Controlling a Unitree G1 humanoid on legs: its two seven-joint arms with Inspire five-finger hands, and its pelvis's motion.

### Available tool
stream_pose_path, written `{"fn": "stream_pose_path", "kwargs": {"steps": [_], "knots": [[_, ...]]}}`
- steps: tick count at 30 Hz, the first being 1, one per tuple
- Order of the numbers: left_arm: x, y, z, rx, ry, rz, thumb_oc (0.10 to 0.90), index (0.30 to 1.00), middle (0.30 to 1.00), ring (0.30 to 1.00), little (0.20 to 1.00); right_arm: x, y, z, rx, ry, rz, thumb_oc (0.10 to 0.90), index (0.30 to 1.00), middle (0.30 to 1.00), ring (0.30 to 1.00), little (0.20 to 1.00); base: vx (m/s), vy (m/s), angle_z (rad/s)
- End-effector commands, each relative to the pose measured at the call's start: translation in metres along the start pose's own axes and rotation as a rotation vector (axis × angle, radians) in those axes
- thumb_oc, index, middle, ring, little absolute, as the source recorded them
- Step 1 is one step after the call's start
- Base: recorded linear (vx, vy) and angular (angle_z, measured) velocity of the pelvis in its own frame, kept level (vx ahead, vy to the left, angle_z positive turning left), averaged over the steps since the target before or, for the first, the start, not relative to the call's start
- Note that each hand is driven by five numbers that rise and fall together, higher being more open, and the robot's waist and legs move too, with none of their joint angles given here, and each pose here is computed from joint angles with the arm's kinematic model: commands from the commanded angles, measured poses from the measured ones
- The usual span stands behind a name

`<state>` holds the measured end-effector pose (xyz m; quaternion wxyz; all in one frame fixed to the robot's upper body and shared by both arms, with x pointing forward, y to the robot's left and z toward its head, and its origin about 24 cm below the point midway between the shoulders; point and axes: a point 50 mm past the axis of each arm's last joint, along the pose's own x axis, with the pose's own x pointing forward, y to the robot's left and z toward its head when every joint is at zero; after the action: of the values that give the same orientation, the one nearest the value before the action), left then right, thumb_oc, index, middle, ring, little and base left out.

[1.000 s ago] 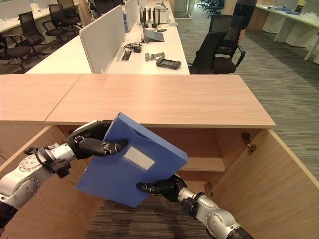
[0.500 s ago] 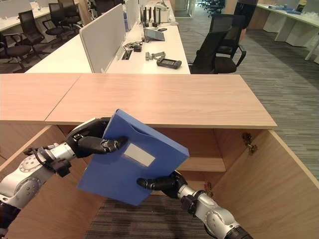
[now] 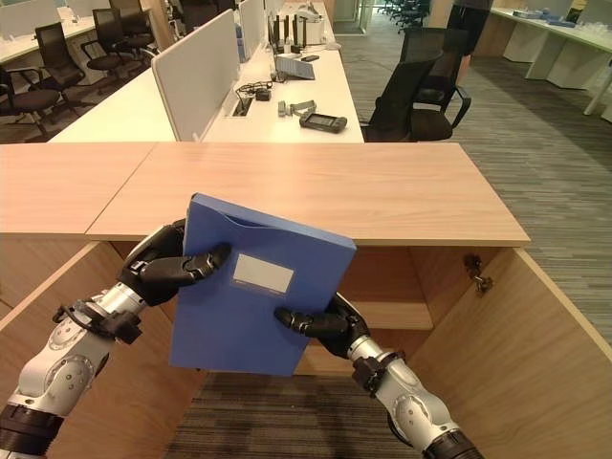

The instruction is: Put the empty folder in the office cabinet

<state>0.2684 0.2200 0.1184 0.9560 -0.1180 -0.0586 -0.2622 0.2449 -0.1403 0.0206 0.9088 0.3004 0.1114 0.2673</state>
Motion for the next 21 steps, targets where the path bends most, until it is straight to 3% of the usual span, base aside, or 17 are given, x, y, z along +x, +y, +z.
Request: {"fn": "stream_pose_path", "kwargs": {"steps": [1,2,4,5,6,21], "knots": [[0.0461,-0.0505,0.0255,-0.154,-0.270,-0.261,0.400,0.300,0.300,0.300,0.300,0.0516,0.1470,0.0557,0.103,-0.322,0.735,0.800,0.900,0.900,0.900,0.900,0.00,-0.003,-0.07],[0.0464,-0.0503,0.0253,-0.153,-0.271,-0.259,0.400,0.300,0.300,0.300,0.300,0.0518,0.1467,0.0559,0.105,-0.323,0.732,0.800,0.900,0.900,0.900,0.900,-0.01,-0.003,-0.06],[0.0463,-0.0503,0.0256,-0.153,-0.273,-0.258,0.400,0.300,0.300,0.300,0.300,0.0520,0.1467,0.0557,0.106,-0.323,0.731,0.659,0.688,0.688,0.688,0.688,0.00,0.000,0.00],[0.0466,-0.0504,0.0253,-0.157,-0.274,-0.258,0.400,0.300,0.300,0.300,0.300,0.0520,0.1467,0.0553,0.104,-0.319,0.733,0.478,0.418,0.418,0.418,0.418,0.00,0.000,0.00],[0.0468,-0.0507,0.0256,-0.156,-0.275,-0.260,0.400,0.300,0.300,0.300,0.300,0.0519,0.1468,0.0558,0.103,-0.320,0.733,0.400,0.300,0.300,0.300,0.300,0.00,0.000,0.00],[0.0455,-0.0496,0.0244,-0.142,-0.278,-0.250,0.400,0.300,0.300,0.300,0.300,0.0528,0.1454,0.0531,0.094,-0.296,0.733,0.400,0.300,0.300,0.300,0.300,0.00,0.000,0.00]]}}
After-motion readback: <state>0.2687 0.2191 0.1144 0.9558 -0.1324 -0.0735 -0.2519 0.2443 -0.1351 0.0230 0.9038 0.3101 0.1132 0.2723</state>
